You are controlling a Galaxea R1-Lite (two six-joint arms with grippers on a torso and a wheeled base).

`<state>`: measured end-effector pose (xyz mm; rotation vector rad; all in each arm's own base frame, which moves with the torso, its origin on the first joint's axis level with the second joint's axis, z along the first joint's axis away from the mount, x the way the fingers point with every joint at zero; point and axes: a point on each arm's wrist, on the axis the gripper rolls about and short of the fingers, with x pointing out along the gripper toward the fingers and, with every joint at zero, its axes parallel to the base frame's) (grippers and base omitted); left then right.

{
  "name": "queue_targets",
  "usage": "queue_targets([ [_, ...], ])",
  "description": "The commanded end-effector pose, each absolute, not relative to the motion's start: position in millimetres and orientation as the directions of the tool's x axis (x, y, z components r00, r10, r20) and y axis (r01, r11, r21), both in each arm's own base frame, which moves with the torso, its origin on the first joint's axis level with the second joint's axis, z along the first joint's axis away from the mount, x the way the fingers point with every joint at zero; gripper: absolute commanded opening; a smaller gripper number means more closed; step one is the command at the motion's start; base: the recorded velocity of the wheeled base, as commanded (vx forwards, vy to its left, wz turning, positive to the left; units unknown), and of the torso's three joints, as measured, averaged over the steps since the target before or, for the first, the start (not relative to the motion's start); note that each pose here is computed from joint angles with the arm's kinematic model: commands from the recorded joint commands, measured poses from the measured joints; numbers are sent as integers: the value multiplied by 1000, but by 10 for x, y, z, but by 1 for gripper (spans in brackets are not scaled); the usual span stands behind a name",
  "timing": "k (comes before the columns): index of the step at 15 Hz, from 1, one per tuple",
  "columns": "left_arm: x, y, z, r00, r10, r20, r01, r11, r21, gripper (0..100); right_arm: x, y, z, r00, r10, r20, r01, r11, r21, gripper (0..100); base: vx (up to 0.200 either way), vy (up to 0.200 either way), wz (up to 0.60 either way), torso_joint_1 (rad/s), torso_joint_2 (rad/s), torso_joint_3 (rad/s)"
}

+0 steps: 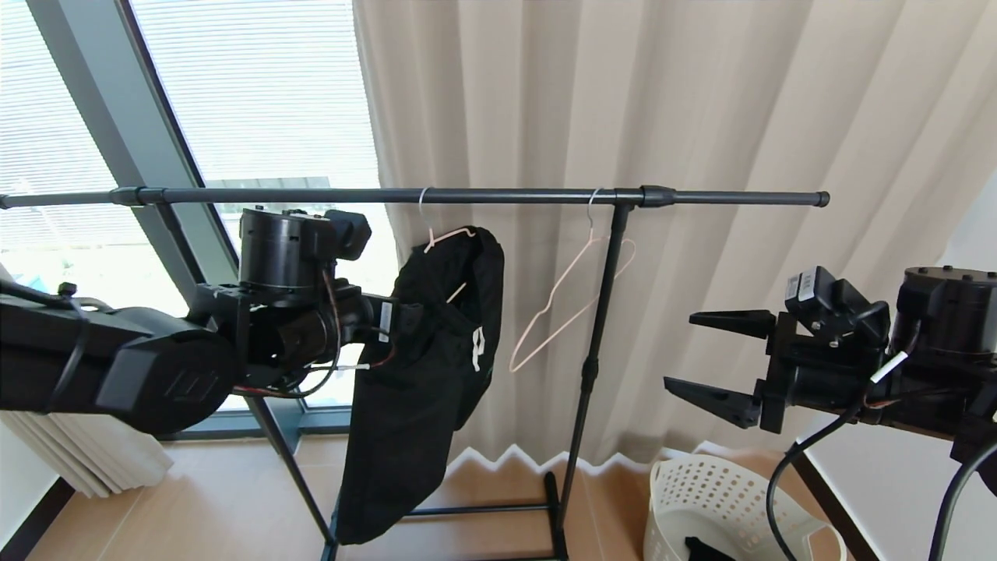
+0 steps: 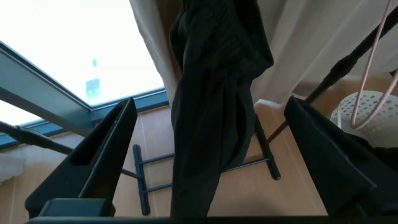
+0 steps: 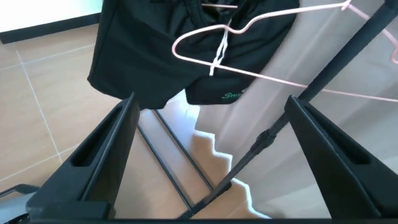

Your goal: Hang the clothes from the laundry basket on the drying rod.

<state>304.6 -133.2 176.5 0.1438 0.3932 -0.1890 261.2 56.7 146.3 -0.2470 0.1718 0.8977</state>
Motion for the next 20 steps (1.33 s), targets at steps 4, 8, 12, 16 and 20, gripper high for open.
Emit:
queue_targets([
  [4, 1983, -1058, 1949, 909, -241, -341, 261, 965, 14, 100, 1823, 675, 1637, 774, 606, -184, -633, 748, -199, 100, 0, 0, 0, 0, 0, 0],
  [8, 1323, -717, 1711, 903, -255, -347, 276, 961, 13, 100, 1232, 454, 1405, 857, 474, -204, -504, 854, -131, 100, 0, 0, 0, 0, 0, 0],
  [12, 903, -457, 1398, 900, -242, -362, 265, 964, 15, 100, 722, 279, 1191, 851, 463, -247, -491, 868, -67, 100, 0, 0, 0, 0, 0, 0],
  [16, 699, -346, 1180, 890, -248, -383, 275, 961, 18, 100, 306, 142, 1062, 853, 465, -236, -489, 871, -52, 100, 0, 0, 0, 0, 0, 0],
  [20, 601, -292, 1061, 884, -249, -396, 281, 960, 22, 100, -55, 8, 821, 894, 407, -186, -425, 902, -71, 100, 0, 0, 0, 0, 0, 0],
])
